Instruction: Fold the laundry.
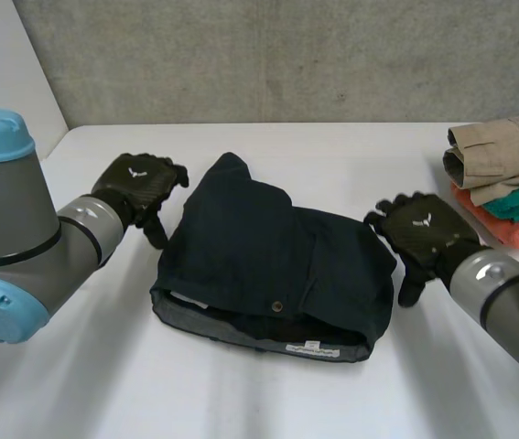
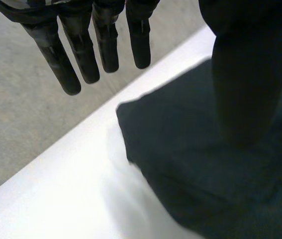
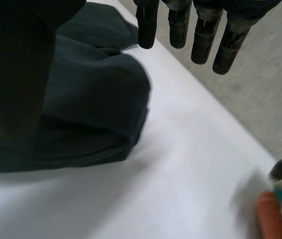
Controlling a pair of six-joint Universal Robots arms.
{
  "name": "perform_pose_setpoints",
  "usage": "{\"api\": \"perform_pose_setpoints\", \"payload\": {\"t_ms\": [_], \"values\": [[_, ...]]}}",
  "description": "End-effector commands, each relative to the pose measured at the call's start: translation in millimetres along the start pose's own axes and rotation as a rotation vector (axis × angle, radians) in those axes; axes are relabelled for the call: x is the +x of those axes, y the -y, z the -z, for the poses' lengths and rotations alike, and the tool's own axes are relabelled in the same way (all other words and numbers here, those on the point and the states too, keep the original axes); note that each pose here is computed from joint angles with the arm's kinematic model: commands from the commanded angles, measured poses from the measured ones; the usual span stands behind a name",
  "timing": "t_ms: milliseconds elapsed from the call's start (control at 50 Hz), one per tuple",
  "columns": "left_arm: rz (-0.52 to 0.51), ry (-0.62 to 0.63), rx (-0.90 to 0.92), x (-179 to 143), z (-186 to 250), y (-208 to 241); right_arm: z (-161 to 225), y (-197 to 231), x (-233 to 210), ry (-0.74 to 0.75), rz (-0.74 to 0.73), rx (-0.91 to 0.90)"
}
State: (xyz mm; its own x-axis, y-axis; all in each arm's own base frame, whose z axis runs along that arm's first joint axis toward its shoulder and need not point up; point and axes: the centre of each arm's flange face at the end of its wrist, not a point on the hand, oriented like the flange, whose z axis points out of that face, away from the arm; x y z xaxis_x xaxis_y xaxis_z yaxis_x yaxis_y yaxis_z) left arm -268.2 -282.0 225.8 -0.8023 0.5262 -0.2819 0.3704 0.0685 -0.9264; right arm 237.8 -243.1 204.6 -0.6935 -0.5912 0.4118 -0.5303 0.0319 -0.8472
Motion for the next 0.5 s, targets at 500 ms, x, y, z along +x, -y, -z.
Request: {"api": "perform_pose_setpoints", "payload": {"t_ms": [500], "values": [[-0.18,-0.134,-0.207,26,-13,-69,30,-25,-57,0.162,-0.089,-0.036]]}}
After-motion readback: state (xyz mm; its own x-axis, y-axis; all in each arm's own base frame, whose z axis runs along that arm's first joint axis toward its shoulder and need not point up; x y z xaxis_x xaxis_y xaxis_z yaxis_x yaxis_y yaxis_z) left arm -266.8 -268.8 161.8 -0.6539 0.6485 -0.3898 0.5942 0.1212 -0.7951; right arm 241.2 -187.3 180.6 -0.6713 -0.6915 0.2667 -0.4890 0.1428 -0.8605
